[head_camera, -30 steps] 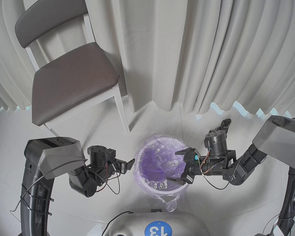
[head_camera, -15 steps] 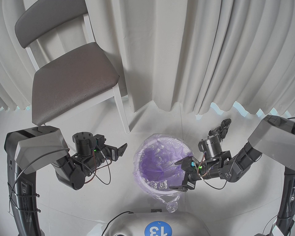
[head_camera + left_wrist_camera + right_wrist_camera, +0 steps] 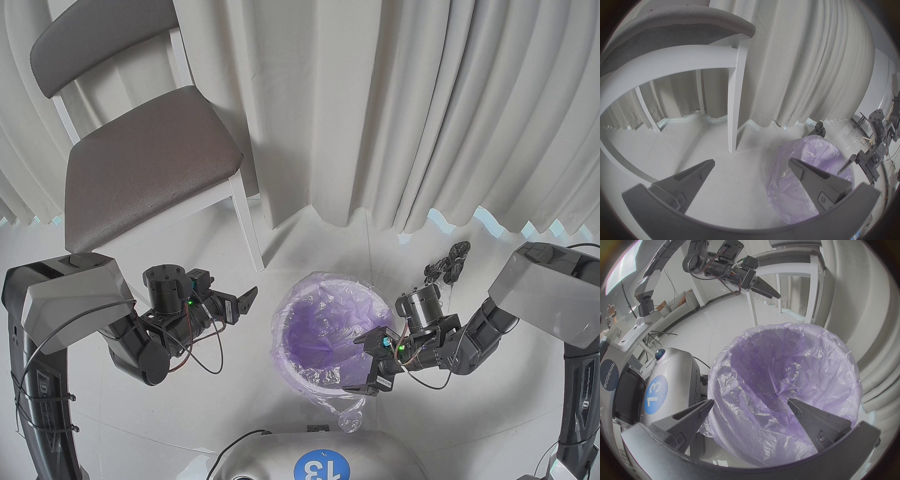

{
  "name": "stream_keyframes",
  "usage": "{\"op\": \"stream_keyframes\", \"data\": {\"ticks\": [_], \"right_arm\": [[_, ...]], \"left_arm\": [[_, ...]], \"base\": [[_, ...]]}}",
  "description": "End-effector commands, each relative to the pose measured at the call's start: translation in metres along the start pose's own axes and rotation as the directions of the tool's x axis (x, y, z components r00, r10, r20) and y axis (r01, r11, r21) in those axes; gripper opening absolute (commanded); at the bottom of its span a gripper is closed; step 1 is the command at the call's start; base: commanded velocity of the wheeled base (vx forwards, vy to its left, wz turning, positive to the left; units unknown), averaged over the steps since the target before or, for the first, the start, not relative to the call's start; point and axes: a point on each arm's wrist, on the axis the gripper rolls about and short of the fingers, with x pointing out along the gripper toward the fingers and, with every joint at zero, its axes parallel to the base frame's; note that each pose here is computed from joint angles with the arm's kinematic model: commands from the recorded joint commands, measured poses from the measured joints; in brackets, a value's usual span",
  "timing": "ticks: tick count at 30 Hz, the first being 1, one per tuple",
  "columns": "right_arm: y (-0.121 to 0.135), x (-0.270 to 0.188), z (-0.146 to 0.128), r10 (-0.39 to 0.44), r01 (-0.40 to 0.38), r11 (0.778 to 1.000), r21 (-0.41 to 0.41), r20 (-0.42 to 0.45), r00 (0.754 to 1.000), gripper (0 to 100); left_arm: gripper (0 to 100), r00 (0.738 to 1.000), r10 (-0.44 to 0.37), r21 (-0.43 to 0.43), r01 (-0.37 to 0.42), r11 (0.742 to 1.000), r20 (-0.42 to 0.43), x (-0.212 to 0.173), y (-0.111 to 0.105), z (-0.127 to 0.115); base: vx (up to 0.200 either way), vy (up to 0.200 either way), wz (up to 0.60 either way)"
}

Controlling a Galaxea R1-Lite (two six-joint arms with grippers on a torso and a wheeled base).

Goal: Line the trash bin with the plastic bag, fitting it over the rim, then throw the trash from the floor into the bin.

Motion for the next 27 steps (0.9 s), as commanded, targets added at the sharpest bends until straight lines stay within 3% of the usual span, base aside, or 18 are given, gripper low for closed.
{"op": "stream_keyframes", "data": {"ticks": [1, 14, 19, 27], "right_arm": [[0.001, 0.004, -0.003, 0.006, -0.006, 1.0, 0.003, -0.005, 1.0, 0], [0.012, -0.016, 0.006, 0.006, -0.006, 1.0, -0.012, 0.005, 1.0, 0], [0.033, -0.031, 0.01, 0.034, -0.034, 0.999, -0.034, 0.006, 0.999, 0], [0.053, -0.016, -0.001, 0.075, -0.076, 0.996, -0.041, -0.026, 0.997, 0]], "left_arm": [[100, 1.0, 0.001, 0.0, -0.001, 1.0, 0.003, 0.0, 0.0, 0.001], [100, 1.0, 0.001, 0.0, -0.001, 1.0, 0.0, 0.0, 0.0, 0.0], [100, 1.0, -0.001, 0.005, 0.001, 1.0, -0.003, 0.0, 0.0, -0.001], [100, 1.0, 0.001, 0.004, -0.001, 1.0, -0.006, 0.001, 0.0, -0.002]], "base": [[0.0, 0.0, 0.0], [0.0, 0.0, 0.0], [0.0, 0.0, 0.0], [0.0, 0.0, 0.0]]}}
